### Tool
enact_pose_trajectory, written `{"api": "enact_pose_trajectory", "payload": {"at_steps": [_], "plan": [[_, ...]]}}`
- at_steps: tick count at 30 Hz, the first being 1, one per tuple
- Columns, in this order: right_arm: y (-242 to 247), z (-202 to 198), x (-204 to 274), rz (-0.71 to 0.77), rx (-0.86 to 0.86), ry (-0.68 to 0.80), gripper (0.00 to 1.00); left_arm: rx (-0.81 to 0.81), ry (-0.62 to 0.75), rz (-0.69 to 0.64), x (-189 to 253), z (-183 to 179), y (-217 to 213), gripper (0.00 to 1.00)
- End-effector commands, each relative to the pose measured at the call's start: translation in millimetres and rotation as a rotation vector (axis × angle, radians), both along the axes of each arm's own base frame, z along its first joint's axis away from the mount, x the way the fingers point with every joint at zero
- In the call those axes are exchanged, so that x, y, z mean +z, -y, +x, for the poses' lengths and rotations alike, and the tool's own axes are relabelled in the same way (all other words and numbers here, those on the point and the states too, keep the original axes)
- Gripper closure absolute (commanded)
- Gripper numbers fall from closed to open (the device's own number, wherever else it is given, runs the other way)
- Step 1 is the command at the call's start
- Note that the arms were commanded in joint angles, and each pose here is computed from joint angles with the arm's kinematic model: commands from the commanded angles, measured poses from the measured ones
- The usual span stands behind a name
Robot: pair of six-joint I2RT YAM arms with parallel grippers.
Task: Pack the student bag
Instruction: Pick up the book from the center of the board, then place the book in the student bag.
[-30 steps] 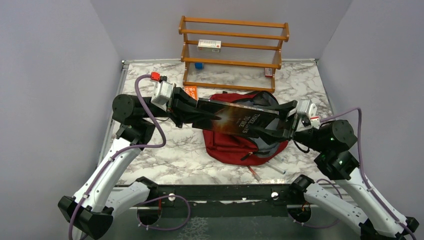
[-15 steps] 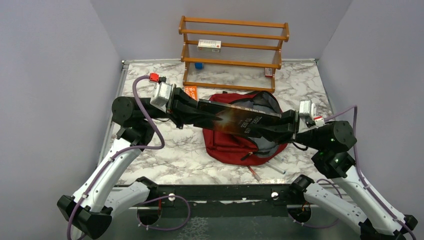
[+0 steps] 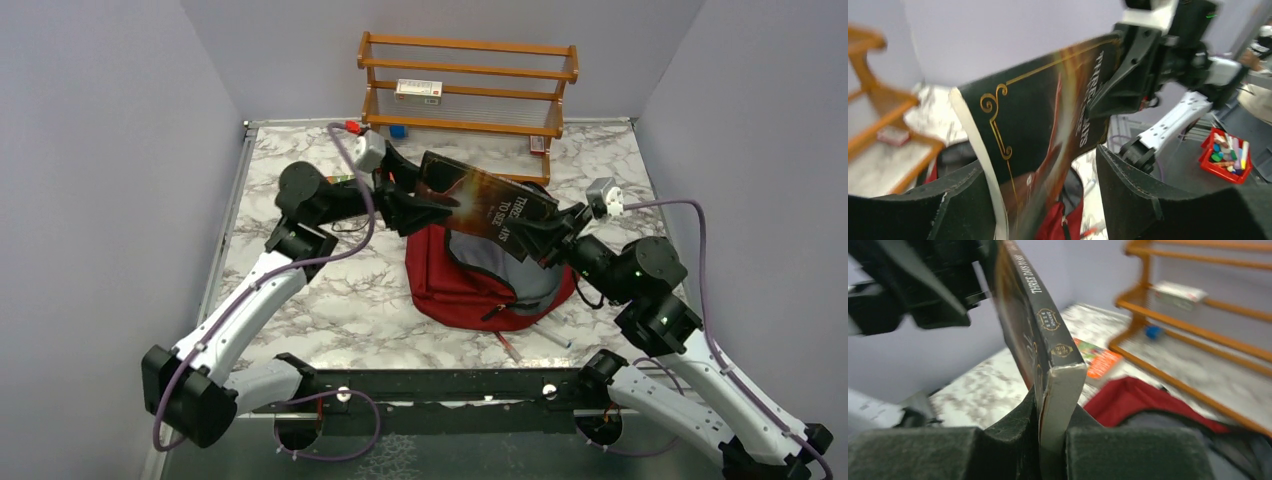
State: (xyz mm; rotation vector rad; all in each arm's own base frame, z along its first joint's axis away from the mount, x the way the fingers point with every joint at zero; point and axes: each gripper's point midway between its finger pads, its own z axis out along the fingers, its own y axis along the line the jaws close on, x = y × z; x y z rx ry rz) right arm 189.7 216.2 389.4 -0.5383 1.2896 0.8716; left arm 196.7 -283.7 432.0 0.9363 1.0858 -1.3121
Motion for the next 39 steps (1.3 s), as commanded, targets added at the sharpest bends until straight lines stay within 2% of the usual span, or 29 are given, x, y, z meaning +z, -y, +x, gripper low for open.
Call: {"api": "enact_pose_trajectory", "payload": {"at_steps": [1, 6, 9, 13, 19, 22, 25, 31, 35, 39], "plan": [[88, 62, -31, 0.07, -0.609, -0.211, 1.0, 0.143, -0.209, 0.137, -65, 48, 9, 0.34], [136, 67, -70, 0.009, -0.904, -0.37, 1.0, 0.353, -0.359, 0.257, -106, 98, 7, 0.33], [144, 68, -82, -0.062, -0.97, -0.417, 1.0, 0.441, -0.413, 0.31, -124, 116, 9, 0.33], [147, 71, -86, -0.132, -1.005, -0.447, 0.99, 0.524, -0.435, 0.396, -148, 122, 31, 0.33], [136, 88, -76, -0.175, -0.952, -0.431, 0.99, 0.651, -0.513, 0.536, -195, 139, 61, 0.37], [141, 109, -79, -0.197, -0.933, -0.459, 0.99, 0.732, -0.551, 0.578, -217, 149, 67, 0.39], [155, 135, -89, -0.155, -0.872, -0.515, 0.99, 0.819, -0.542, 0.609, -231, 157, 74, 0.39], [172, 155, -93, -0.046, -0.778, -0.578, 1.0, 0.889, -0.499, 0.687, -246, 160, 101, 0.27], [172, 150, -91, -0.041, -0.776, -0.574, 1.0, 0.896, -0.433, 0.763, -259, 153, 122, 0.2], [174, 139, -86, -0.033, -0.783, -0.559, 1.0, 0.908, -0.397, 0.87, -285, 147, 130, 0.17]]}}
